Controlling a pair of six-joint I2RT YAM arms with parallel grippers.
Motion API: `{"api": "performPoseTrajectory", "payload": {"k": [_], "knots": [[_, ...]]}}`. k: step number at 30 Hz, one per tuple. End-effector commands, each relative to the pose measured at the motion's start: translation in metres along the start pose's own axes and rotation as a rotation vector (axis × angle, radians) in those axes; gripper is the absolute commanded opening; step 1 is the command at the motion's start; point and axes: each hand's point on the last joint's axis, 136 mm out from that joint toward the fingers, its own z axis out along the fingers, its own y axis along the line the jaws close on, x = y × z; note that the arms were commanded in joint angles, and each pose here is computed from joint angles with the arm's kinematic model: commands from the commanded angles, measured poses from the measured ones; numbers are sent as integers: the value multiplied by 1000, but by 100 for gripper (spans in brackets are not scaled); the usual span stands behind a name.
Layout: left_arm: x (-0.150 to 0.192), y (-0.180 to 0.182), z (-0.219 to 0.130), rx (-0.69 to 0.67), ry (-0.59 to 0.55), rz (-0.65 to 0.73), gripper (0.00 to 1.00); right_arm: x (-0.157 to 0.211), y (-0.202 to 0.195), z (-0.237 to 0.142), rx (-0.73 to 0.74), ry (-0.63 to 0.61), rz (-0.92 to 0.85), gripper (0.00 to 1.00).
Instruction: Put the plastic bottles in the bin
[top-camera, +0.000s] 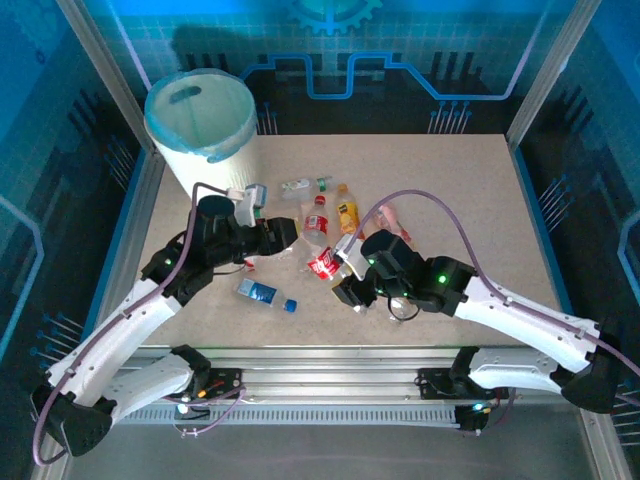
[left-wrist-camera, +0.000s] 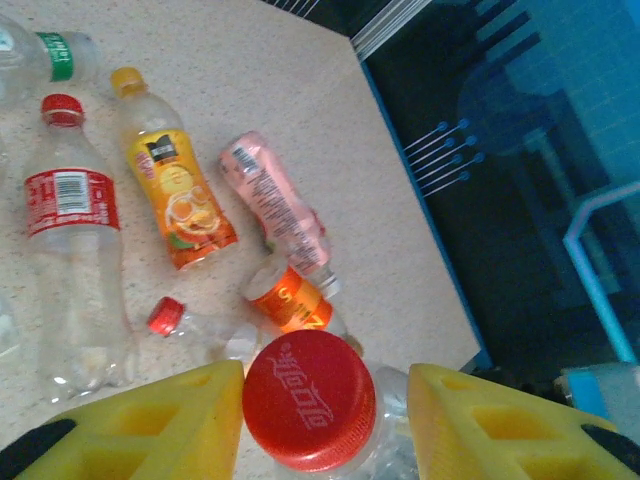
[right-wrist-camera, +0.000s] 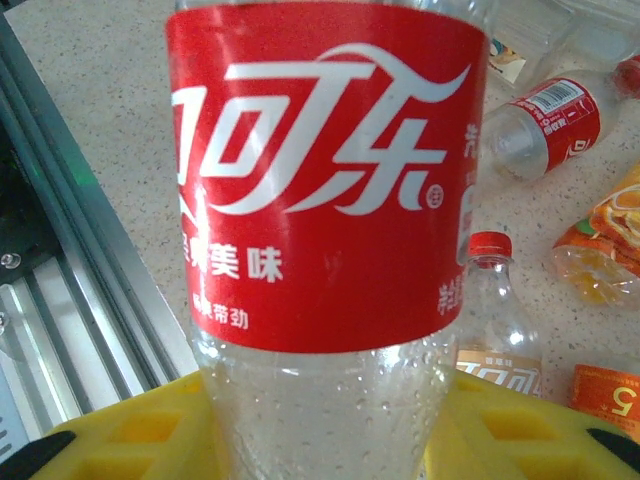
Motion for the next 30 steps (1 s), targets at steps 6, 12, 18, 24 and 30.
{"api": "performPoseTrajectory", "payload": {"k": [6, 12, 18, 24, 30], "knots": [[-4, -9, 6, 78, 16, -60, 41, -12, 1, -2, -15, -50, 3, 47], [-5, -15, 8, 96, 43, -51, 22, -16, 0, -1, -7, -51, -5, 47], [-29, -14, -3, 47, -38, -26, 0, -29, -7, -6, 40, -87, 0, 71], [-104, -29, -42, 18, -240, 47, 0, -67, -19, -28, 117, -189, -3, 100], [-190, -41, -82, -74, -413, 146, 0, -114, -27, -48, 169, -293, 13, 100]]}}
